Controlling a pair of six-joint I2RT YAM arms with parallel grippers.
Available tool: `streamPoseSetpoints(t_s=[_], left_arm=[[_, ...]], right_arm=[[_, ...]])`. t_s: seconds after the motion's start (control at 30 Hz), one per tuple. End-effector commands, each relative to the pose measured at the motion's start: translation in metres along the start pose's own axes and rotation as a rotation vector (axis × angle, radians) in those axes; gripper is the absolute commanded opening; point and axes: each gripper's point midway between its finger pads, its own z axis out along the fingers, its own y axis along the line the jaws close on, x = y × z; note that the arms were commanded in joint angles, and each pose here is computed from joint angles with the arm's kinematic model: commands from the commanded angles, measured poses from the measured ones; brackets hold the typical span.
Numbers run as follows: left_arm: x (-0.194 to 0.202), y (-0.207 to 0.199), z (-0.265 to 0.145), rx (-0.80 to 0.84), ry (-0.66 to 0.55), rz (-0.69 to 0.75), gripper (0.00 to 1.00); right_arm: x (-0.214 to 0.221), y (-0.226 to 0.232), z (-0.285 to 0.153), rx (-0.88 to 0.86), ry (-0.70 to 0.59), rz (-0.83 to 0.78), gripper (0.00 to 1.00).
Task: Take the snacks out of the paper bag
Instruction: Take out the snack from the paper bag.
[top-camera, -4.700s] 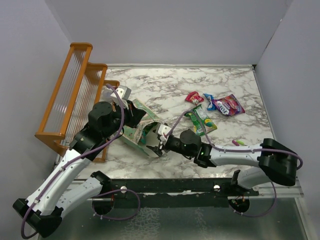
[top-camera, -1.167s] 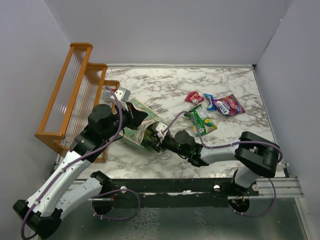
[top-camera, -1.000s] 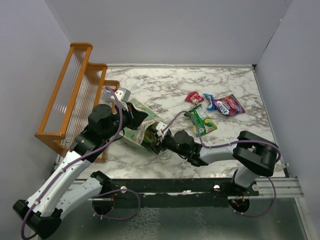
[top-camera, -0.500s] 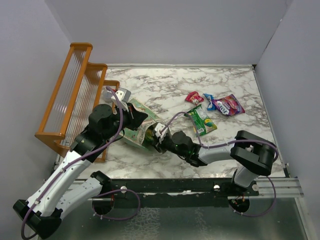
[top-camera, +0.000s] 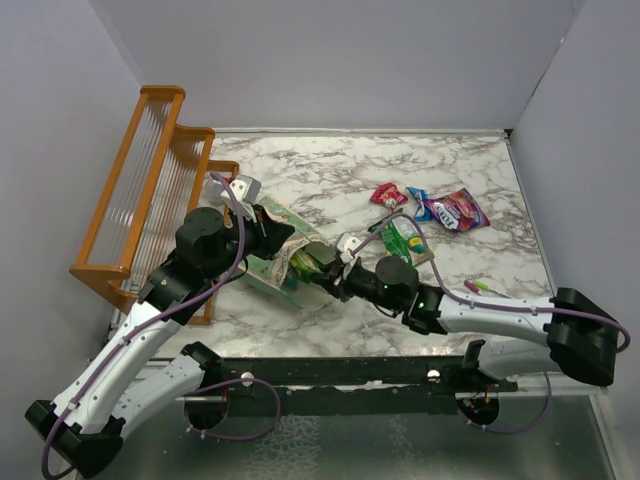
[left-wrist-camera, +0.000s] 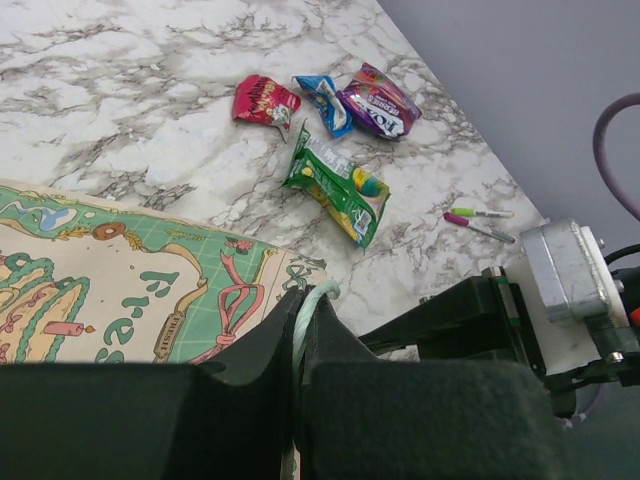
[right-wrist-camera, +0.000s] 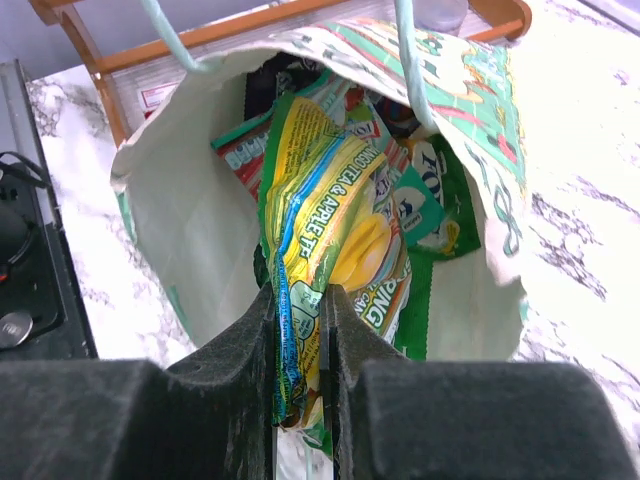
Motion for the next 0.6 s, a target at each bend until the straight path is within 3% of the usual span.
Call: streamPoseSetpoints(t_s=[0.0,0.3,0.57], left_arm=[[-0.022,-0.002,-0.006,-0.017,-0.067,0.022,0.00],[-0.021,0.014,-0.003,-0.085,-0.102,0.020,0.00],[-0.025,0.023,-0.004,-0.134,-0.121,0.038,0.00]], right_arm=[[0.008,0.000,-0.026,0.006,0.083,0.024,0.03],[-0.023,0.001,-0.079,-0.024,0.129,-0.014,0.01],[-0.068,-0.005,-0.115,-0.020,0.029,-0.094,0.01]])
